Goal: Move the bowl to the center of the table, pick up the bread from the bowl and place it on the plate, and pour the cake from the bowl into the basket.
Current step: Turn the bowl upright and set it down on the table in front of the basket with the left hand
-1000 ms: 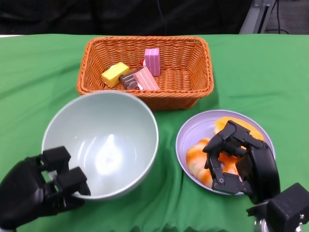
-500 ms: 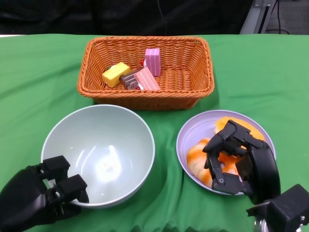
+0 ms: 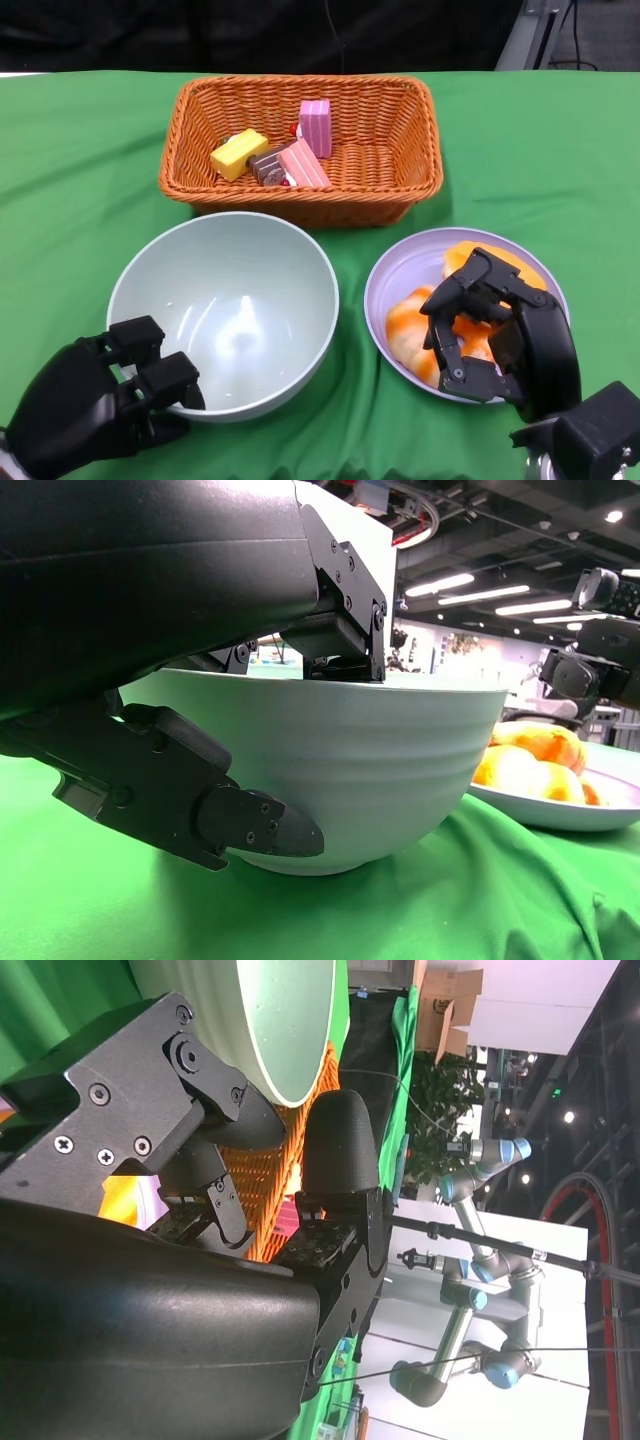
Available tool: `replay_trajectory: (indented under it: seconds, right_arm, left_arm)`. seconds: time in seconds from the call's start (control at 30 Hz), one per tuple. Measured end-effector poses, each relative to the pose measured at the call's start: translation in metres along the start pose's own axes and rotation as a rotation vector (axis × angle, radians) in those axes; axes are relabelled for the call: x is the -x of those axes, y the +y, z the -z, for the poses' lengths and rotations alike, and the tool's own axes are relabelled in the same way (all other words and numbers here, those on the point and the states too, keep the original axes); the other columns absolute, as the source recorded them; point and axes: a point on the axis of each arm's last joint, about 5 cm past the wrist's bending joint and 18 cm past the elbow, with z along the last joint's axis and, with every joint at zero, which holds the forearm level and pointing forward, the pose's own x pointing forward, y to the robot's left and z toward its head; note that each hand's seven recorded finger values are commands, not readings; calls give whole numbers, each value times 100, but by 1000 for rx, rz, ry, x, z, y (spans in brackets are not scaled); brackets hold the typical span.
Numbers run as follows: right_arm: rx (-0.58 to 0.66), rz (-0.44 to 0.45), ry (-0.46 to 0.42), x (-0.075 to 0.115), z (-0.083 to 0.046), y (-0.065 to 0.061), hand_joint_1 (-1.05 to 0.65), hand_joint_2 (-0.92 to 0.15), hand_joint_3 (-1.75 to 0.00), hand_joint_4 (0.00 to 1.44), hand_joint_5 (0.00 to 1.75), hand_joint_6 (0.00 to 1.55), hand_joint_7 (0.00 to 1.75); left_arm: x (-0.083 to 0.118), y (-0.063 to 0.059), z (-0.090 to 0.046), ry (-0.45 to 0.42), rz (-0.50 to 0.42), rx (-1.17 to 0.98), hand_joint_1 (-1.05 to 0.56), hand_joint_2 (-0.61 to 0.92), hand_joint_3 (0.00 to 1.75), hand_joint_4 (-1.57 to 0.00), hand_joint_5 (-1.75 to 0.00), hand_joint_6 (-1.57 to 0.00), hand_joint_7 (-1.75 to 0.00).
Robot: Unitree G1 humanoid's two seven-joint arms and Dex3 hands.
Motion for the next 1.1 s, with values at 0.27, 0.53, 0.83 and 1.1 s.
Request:
replay_trajectory:
  seconds: [0.27,0.53,0.83,1.1]
  right_arm:
    - [-1,1,0,0,0,1,-2,-41,-128,83,165,72,138]
    - [5,1,1,0,0,2,-2,-41,-127,83,165,72,139]
    - [8,3,6,2,0,2,0,-42,-127,83,165,72,139]
    - [3,3,6,3,0,1,1,-41,-129,82,166,71,140]
  left_arm:
    - [-3,1,1,2,17,10,-5,79,36,-62,-175,-58,-145]
    - [-10,-2,1,17,31,16,-19,92,15,-60,-167,-78,-79]
    - [-13,0,0,17,74,65,-42,90,0,-70,-22,-70,0]
    - [-16,8,-1,49,102,168,-89,92,10,-54,-2,-48,0]
